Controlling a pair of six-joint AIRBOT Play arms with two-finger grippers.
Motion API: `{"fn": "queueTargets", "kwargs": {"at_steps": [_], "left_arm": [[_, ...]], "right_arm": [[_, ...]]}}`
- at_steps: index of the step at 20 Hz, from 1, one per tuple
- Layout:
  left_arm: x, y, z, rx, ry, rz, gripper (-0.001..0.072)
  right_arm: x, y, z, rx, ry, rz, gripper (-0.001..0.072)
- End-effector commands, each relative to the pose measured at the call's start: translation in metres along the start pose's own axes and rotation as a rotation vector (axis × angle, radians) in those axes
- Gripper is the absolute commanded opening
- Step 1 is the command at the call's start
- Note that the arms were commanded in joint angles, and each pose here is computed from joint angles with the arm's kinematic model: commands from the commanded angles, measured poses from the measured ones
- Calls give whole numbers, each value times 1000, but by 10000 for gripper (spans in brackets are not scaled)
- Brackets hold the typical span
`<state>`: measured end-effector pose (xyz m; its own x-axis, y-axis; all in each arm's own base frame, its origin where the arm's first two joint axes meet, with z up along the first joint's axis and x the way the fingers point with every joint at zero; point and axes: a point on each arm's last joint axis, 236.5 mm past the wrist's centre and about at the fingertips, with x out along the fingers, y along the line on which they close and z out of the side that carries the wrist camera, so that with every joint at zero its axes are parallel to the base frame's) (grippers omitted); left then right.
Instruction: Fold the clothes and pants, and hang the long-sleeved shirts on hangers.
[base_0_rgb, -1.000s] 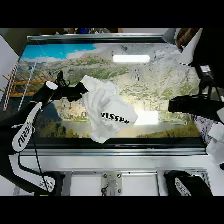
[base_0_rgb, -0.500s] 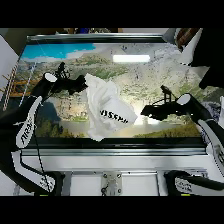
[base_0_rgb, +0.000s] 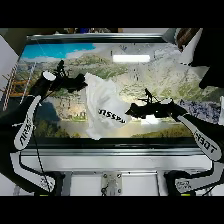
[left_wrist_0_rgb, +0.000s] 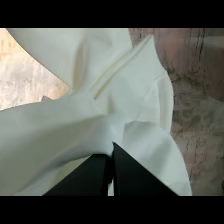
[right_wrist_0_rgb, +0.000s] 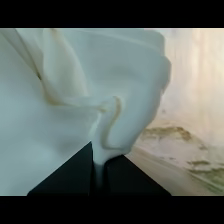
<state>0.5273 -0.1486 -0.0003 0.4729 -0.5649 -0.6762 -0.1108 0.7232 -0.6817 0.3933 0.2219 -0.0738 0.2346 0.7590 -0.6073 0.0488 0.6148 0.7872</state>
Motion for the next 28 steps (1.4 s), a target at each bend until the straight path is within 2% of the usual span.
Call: {"fn": "queueTargets", "kwargs": {"at_steps": [1, 3, 5, 8, 11, 14, 17, 19, 22, 24, 28], "left_arm": [[-68, -51, 41, 89, -168, -65, 17], [-161, -124, 66, 236, -324, -152, 17], [-262, -201, 61, 401, -484, -239, 17], [-395, -292, 15, 626, -728, -356, 18], [-490, -339, -40, 778, -916, -428, 17], [-535, -346, -64, 849, -1052, -391, 17], [-530, -336, -60, 827, -1070, -370, 17], [-492, -317, -44, 786, -995, -331, 17], [-401, -275, -9, 691, -816, -251, 17], [-333, -238, 14, 589, -691, -200, 17], [-199, -164, 54, 446, -500, -93, 17]], "right_arm": [[-50, 55, 38, -266, -93, 15, 31], [-126, 120, 63, -454, -201, -3, 31], [-209, 195, 66, -619, -367, -6, 32], [-313, 301, 27, -841, -623, 43, 32], [-377, 354, -23, -930, -803, 95, 31], [-402, 366, -55, -910, -858, 115, 32], [-399, 351, -65, -822, -810, 84, 32], [-377, 322, -67, -702, -686, 25, 31], [-333, 260, -72, -524, -425, -107, 32], [-298, 228, -71, -447, -283, -141, 32], [-212, 147, -37, -305, -123, -258, 33]]}}
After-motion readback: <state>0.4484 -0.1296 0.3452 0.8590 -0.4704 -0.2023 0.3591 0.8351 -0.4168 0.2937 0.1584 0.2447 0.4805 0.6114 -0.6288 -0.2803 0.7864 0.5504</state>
